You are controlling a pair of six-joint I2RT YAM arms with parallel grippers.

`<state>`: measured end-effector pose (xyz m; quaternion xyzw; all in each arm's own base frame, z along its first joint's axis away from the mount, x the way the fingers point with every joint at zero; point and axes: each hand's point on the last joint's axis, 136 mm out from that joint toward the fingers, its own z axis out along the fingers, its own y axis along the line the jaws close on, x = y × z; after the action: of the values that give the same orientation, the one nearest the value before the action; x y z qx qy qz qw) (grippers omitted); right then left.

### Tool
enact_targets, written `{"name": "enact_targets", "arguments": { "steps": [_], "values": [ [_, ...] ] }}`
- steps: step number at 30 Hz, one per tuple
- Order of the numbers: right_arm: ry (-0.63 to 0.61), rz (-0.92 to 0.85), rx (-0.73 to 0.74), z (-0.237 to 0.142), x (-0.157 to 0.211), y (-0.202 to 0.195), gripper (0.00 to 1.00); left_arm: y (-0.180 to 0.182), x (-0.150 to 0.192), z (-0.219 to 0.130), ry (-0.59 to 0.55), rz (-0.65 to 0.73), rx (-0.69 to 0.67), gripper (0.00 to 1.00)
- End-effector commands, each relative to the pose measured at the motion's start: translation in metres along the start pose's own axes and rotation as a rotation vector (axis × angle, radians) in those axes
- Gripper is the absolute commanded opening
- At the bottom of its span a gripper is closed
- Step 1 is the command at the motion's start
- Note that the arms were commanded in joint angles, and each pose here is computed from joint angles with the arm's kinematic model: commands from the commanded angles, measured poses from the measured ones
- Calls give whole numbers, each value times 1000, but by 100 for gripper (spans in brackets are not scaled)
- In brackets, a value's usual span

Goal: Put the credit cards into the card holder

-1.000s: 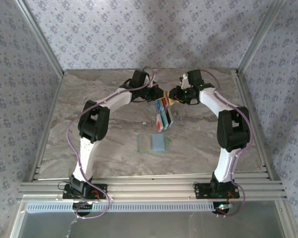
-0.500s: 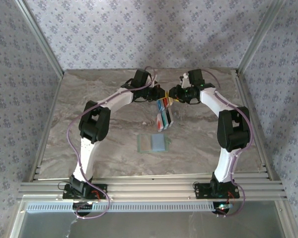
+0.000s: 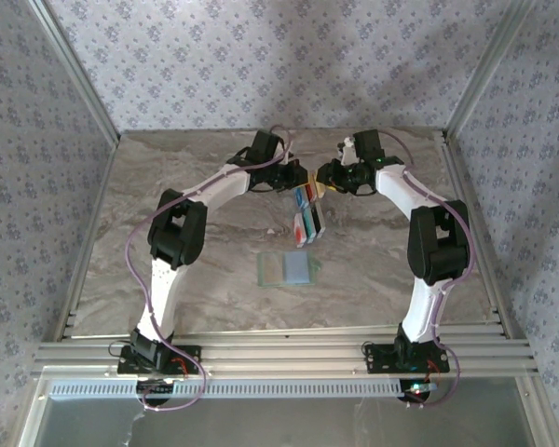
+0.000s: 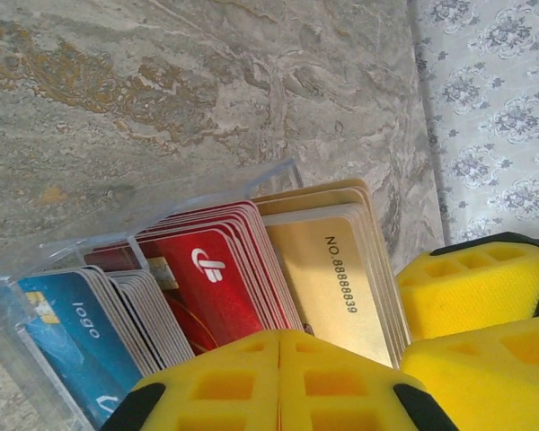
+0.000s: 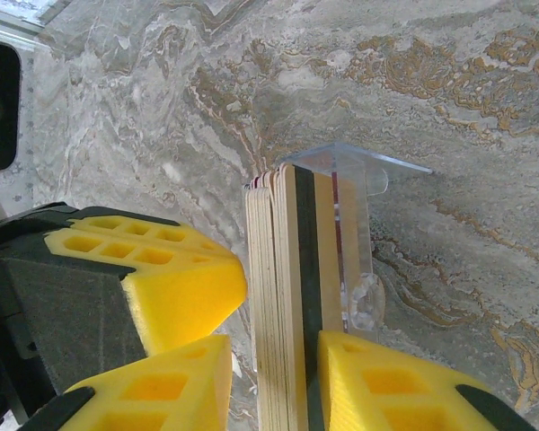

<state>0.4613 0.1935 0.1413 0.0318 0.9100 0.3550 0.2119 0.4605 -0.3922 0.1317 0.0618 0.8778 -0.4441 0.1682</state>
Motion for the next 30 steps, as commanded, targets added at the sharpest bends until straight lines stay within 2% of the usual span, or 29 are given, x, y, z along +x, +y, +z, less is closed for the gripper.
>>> {"name": "enact_targets", "arguments": {
  "steps": [1, 12, 30],
  "values": [
    [0, 19, -37, -5, -1, 4, 33, -37, -9, -17, -29, 49, 72, 8],
    [-6, 26, -63, -8, -3, 7, 33, -53, -5, -3, 2, 55, 137, 8],
    [-1, 30, -100, -7, -2, 13, 25, -30, 6, 20, 47, 13, 124, 8]
  ]
}}
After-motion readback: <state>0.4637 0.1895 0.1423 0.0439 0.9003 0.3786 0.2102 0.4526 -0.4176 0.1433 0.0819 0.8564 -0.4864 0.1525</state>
